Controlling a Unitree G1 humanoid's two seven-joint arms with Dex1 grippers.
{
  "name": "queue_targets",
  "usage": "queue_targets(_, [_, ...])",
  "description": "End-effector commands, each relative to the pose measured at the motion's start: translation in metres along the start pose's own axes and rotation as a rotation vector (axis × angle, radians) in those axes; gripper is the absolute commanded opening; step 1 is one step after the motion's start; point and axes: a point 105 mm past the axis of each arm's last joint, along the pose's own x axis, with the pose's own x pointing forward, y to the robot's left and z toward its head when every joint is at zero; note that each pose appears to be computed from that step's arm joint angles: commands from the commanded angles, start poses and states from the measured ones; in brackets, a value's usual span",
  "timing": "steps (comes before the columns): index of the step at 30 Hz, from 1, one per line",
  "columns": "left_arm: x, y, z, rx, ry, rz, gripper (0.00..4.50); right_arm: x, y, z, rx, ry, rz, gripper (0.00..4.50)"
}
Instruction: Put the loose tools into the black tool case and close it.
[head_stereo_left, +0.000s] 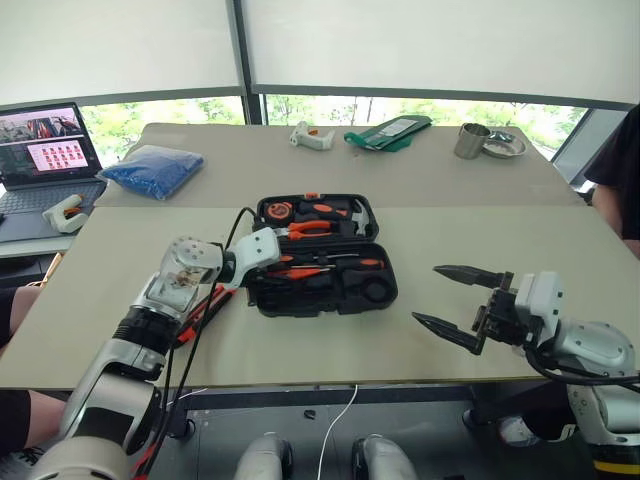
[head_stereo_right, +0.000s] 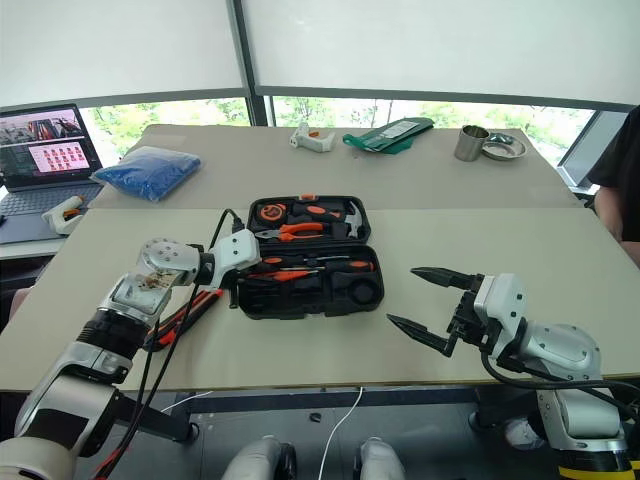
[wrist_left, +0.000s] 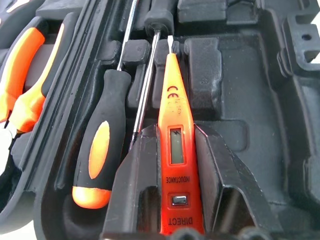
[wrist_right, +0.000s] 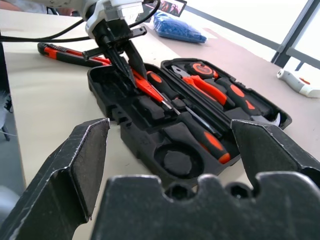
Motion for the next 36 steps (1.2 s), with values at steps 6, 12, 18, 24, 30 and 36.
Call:
queue_targets(6, [0.009, -0.004, -0.001, 0.068, 0.044, -0.073, 0.5, 0.002, -0.008, 0.015, -0.048, -0.036, -0.001, 4.5])
queue_targets(12, [0.011, -0.003, -0.013, 0.11, 0.148, -0.101, 0.5, 0.002, -0.01, 0.015, -0.051, -0.032, 0.003, 4.5])
queue_targets(18, [0.012, -0.006, -0.018, 0.115, 0.187, -0.131, 0.5, 0.004, -0.01, 0.014, -0.051, -0.03, 0.008, 4.5])
queue_targets(24, [0.013, -0.001, 0.003, 0.043, -0.004, -0.089, 1.71, 0.005, -0.006, 0.011, -0.038, -0.031, 0.014, 4.5])
queue_targets(30, [-0.012, 0.018, 0.039, -0.007, -0.258, 0.002, 3.14, 0.004, -0.002, 0.007, -0.007, -0.019, 0.027, 4.5])
queue_targets(36, [-0.017, 0.027, 0.028, -0.037, -0.294, 0.107, 2.63, 0.005, -0.002, 0.003, 0.007, -0.015, 0.046, 4.5])
